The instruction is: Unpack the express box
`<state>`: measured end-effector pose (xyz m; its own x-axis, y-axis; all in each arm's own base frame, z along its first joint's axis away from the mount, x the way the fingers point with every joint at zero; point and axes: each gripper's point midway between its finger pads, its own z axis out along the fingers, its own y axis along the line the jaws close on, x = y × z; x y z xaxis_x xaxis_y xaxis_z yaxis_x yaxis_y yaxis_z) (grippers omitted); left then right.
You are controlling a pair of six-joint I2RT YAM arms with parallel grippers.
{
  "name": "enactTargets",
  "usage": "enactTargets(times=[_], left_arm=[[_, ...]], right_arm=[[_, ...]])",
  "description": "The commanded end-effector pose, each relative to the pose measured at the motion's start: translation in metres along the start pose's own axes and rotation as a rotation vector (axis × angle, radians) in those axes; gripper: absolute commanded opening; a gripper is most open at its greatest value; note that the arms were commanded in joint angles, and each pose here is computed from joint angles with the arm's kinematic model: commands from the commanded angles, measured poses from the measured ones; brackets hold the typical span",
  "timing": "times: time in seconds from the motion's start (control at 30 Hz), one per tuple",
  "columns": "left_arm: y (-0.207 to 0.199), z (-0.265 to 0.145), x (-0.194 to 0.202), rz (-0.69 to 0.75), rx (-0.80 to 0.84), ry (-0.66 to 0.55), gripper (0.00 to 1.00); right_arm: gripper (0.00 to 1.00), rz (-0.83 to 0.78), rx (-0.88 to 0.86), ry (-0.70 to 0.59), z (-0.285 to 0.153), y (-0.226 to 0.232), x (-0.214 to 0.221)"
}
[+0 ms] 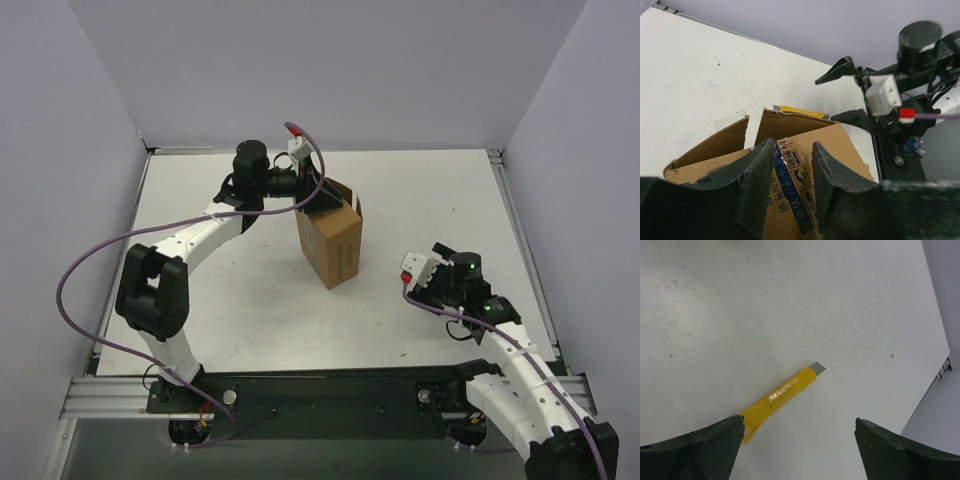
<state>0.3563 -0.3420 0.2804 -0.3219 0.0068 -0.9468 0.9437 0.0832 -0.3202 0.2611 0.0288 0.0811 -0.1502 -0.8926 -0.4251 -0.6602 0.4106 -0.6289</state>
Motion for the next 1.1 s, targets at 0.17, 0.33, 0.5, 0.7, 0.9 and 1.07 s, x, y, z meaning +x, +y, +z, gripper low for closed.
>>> enactTargets(times=[0.17, 0.33, 0.5, 0.7, 0.9, 1.07], left_arm=[[-0.026, -0.011, -0.058, 0.038, 0.024, -0.071, 0.49], [-0.017, -0.022, -0.087, 0.074, -0.040, -0.128, 0.50], [0.026, -0.048, -0.083, 0.061, -0.212, -0.120, 0.50], [0.038, -0.070, -0.054, 0.031, -0.301, -0.072, 0.49], [0.023, -0.078, -0.038, 0.019, -0.310, -0.057, 0.49], [0.016, -0.082, -0.026, 0.004, -0.313, -0.043, 0.49]], right_arm=[[0.99, 0.447, -0.215, -0.101, -0.069, -0.023, -0.081], [0.98, 0.752, -0.219, -0.160, -0.053, -0.097, -0.166], [0.94, 0.956, -0.249, -0.279, -0.031, -0.140, -0.235], [0.93, 0.975, -0.260, -0.284, -0.019, -0.143, -0.268], [0.85, 0.986, -0.171, -0.146, -0.002, -0.130, -0.254], [0.77, 1.007, -0.139, -0.057, 0.006, -0.121, -0.236]])
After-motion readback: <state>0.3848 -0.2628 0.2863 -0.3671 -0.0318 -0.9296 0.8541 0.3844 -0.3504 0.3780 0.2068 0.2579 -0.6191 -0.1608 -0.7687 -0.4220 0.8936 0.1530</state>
